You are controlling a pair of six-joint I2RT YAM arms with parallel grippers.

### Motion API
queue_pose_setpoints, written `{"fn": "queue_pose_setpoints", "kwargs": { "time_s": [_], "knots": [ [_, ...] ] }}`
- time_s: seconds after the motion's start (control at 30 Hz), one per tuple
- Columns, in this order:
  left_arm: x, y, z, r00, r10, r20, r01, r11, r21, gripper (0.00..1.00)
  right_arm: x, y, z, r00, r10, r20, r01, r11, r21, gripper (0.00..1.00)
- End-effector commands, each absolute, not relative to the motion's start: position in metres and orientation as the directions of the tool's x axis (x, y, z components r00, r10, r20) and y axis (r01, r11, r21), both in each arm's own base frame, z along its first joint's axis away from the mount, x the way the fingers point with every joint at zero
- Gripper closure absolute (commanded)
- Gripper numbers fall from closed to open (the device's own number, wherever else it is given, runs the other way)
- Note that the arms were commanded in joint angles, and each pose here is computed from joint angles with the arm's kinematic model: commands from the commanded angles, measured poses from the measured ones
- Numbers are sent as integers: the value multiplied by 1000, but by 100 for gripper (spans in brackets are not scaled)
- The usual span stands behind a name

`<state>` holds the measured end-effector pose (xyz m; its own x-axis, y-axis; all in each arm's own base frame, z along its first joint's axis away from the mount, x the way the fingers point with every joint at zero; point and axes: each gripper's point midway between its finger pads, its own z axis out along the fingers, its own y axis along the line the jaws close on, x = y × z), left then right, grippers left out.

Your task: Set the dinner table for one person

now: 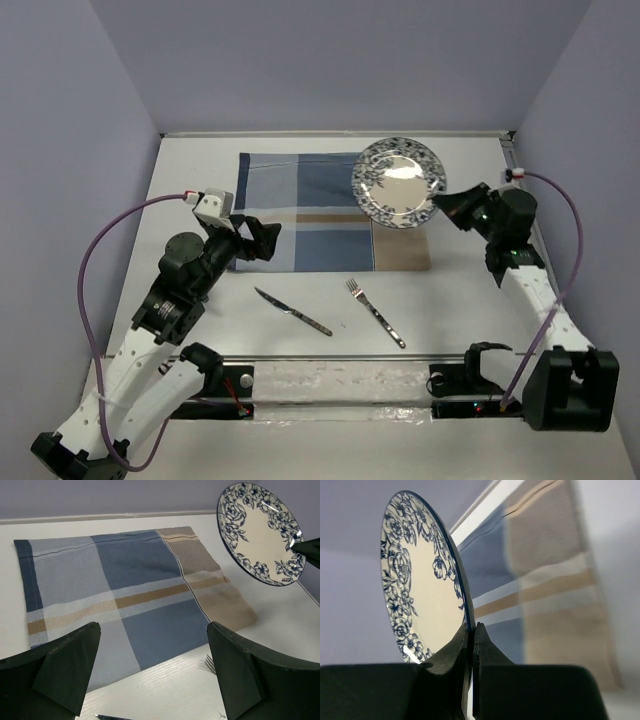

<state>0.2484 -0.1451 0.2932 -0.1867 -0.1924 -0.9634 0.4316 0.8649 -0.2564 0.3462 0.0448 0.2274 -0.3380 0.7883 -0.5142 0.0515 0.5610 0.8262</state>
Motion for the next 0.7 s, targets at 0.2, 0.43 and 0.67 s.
{"fn": "queue_pose_setpoints", "kwargs": {
  "time_s": [0.2, 0.43, 0.67],
  "knots": [
    [255, -119, 310, -86, -234, -968, 339, 907, -250, 1, 423, 238, 287, -524, 609, -596, -351, 483, 802, 100],
    [255, -117, 308, -87, -232, -969, 330, 911, -248, 1, 452, 282, 231, -623, 556, -550, -293, 486, 824, 100],
    [257, -116, 306, -95, -228, -969, 326, 913, -247, 1, 465, 305, 201, -670, 522, -528, -269, 491, 828, 100]
  ]
}}
